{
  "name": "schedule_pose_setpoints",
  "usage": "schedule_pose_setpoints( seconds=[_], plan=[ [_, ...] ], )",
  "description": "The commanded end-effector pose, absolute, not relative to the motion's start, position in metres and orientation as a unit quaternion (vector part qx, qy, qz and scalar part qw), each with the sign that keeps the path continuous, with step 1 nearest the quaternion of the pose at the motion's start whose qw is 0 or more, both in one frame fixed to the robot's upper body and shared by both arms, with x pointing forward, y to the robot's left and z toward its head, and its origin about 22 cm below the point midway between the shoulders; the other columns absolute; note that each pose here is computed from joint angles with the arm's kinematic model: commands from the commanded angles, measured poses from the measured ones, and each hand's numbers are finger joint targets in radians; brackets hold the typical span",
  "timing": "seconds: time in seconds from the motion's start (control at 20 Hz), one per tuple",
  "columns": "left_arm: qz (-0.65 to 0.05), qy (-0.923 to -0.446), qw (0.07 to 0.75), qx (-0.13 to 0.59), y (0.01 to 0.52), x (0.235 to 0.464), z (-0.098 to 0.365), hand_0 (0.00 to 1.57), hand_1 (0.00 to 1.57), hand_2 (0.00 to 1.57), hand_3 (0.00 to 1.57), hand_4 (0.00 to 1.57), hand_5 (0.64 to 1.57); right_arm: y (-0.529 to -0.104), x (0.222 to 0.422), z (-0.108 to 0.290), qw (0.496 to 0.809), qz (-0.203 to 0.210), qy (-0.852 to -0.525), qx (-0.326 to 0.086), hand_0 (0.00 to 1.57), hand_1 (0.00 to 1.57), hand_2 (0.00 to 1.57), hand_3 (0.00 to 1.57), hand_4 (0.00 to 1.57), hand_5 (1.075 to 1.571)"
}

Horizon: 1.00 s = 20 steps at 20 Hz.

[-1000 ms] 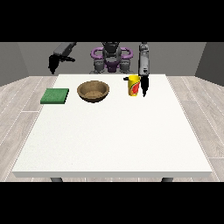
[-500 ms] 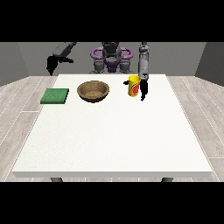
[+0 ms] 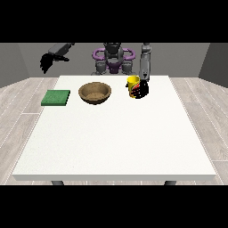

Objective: Pick the cup and pour the ball into the bowl, then pick the bowl and place it on the pad

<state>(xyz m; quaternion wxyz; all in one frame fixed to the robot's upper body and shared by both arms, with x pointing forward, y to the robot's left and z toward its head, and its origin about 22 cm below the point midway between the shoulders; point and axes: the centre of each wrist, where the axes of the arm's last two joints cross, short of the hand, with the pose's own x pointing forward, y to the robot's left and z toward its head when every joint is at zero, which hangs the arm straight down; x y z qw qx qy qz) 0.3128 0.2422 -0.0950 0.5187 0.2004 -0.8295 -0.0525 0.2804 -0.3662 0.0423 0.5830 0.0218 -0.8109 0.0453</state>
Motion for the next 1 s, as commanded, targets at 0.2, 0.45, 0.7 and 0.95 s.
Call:
schedule_pose_setpoints(
  seconds=[0.2, 0.45, 0.7, 0.95],
  plan=[
    [-0.212, -0.753, 0.542, 0.309, 0.289, 0.339, -0.054, 1.41, 1.41, 1.57, 1.57, 1.57, 1.329, -0.37, 0.272, 0.009, 0.669, 0.022, -0.743, -0.004, 0.0, 0.0, 0.0, 0.0, 0.0, 1.569],
    [-0.251, -0.697, 0.552, 0.383, 0.32, 0.383, 0.019, 1.46, 1.46, 1.57, 1.57, 1.57, 1.282, -0.383, 0.257, -0.009, 0.683, 0.016, -0.73, 0.012, 0.0, 0.0, 0.0, 0.0, 0.0, 1.568],
    [-0.273, -0.705, 0.52, 0.396, 0.274, 0.399, 0.031, 1.47, 1.47, 1.57, 1.57, 1.57, 1.278, -0.386, 0.281, 0.011, 0.66, 0.006, -0.751, 0.011, 0.0, 0.0, 0.0, 0.0, 0.0, 1.568],
    [-0.3, -0.685, 0.504, 0.433, 0.253, 0.411, 0.051, 1.49, 1.49, 1.57, 1.57, 1.57, 1.273, -0.413, 0.263, -0.001, 0.65, 0.01, -0.759, 0.01, 0.0, 0.0, 0.0, 0.0, 0.0, 1.569]
  ],
)
